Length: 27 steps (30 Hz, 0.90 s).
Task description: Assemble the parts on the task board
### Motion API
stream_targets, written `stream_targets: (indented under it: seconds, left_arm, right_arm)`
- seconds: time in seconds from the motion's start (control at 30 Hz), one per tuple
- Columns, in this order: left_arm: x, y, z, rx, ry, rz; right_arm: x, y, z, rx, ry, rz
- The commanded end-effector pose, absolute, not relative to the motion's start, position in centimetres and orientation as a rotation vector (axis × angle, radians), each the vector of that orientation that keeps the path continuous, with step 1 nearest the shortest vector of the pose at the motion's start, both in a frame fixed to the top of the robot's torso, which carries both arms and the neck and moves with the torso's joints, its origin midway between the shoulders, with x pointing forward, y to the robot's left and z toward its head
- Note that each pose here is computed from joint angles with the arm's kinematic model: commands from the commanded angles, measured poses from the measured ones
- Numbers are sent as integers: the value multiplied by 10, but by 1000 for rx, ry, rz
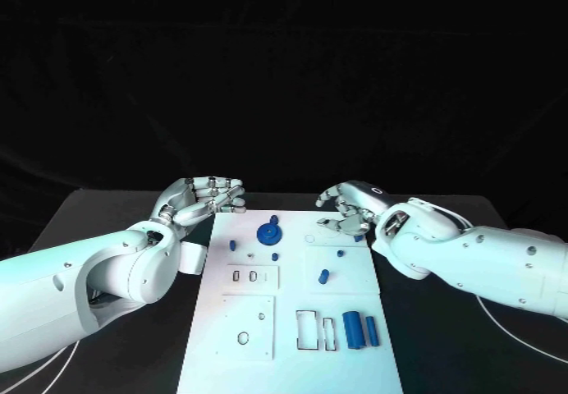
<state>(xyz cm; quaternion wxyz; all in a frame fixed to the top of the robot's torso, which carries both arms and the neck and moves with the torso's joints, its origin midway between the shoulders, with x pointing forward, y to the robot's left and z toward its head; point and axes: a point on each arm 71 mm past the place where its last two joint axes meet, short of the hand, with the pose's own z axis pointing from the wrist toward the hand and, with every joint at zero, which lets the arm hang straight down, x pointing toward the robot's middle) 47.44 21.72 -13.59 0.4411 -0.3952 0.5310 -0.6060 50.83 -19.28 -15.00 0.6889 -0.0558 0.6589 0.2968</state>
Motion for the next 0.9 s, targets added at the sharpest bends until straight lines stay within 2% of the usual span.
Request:
stream_targets:
  seconds: [0.03, 0.23, 0.43, 0.67, 0.9]
  left_arm:
    - [475, 217, -134, -975, 1315, -1520]
    - [477, 220, -135, -974, 1312, -1517]
    - [478, 220, -136, -973, 1312, -1519]
    - [479, 220, -136, -971, 1313, -1524]
    - [480, 220, -136, -972, 1312, -1522]
  right_arm:
    - [504, -213, -155, -35, 1617, 834]
    - [497, -261, -154, 58, 1619, 853]
    - [495, -288, -161, 106, 1609, 817]
    - [497, -300, -178, 131, 1616, 757]
    - [501, -296, -191, 137, 1627, 737]
